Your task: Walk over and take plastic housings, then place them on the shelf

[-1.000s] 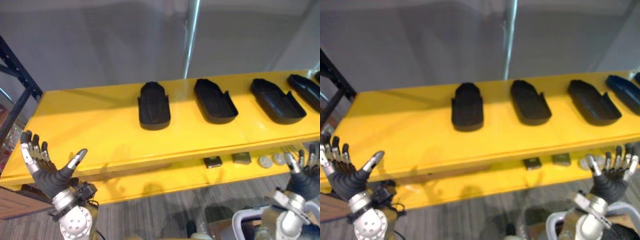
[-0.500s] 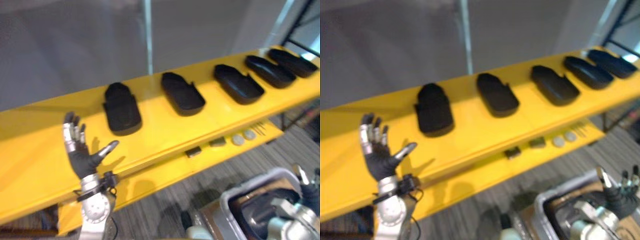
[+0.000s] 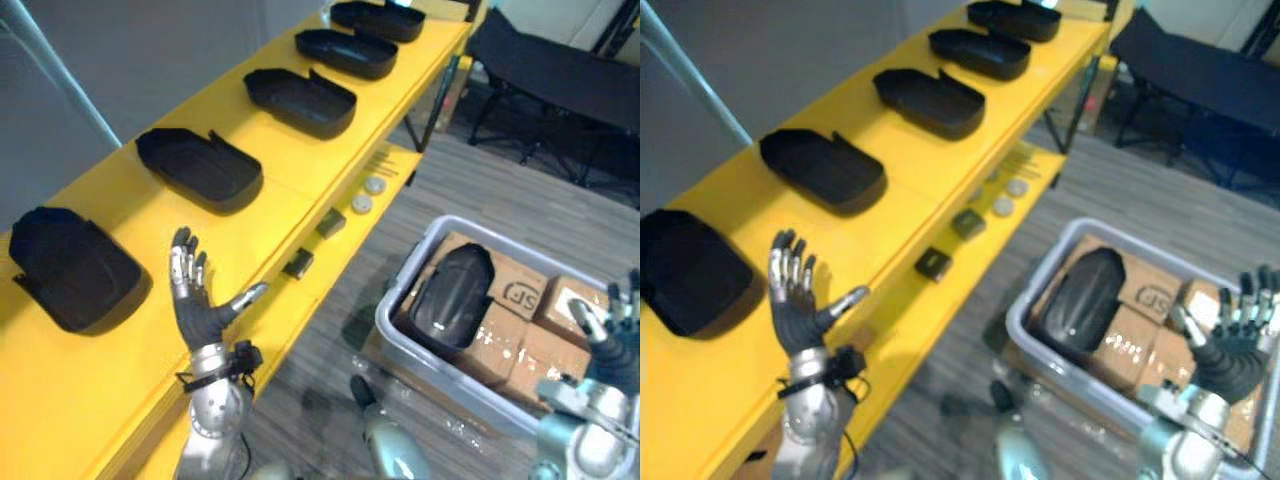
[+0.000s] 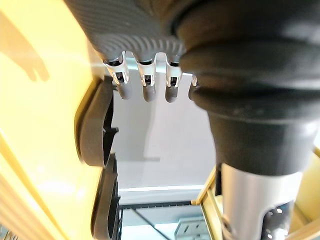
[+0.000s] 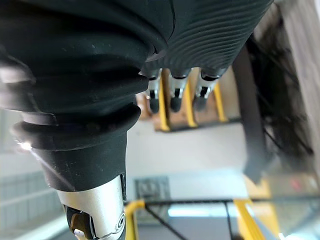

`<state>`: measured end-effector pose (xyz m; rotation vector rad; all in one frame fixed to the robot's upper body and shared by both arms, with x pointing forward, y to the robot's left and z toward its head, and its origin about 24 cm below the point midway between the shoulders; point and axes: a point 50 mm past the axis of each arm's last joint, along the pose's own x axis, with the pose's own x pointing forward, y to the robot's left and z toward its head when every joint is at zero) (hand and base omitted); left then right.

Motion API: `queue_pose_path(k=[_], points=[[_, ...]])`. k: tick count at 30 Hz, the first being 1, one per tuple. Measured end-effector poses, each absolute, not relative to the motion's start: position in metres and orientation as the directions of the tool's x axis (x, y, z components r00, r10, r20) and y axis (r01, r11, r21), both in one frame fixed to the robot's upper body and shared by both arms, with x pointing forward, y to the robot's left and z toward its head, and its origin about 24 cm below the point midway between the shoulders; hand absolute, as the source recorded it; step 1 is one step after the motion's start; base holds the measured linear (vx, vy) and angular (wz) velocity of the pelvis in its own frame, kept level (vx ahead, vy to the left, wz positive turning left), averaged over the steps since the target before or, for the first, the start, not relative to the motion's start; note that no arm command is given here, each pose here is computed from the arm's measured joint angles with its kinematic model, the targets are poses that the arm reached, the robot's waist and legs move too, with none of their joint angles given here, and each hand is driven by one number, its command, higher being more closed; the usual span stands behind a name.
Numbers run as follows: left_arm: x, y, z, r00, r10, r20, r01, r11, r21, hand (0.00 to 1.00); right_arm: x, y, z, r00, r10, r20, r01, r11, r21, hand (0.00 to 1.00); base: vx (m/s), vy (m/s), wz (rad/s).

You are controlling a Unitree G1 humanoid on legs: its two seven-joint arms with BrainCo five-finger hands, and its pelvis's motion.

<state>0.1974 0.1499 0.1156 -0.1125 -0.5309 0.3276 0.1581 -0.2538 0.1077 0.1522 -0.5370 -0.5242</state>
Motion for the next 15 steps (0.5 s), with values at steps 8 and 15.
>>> queue_pose_path(k=[8,15], points=[[0.196,0.095,0.147,0.771,-0.015,0.637,0.134,0.981,-0.138,0.0,0.156,-0.239,0.087,0.764,-0.551,0.336,0.457,0.83,0.321,0.0,-0.19,0.056,-0.3],[0.198,0.106,0.126,0.843,-0.091,0.53,0.149,0.986,-0.069,0.0,0.172,-0.234,0.103,0.775,-0.472,0.42,0.425,0.881,0.207,0.0,-0.24,0.009,-0.76]])
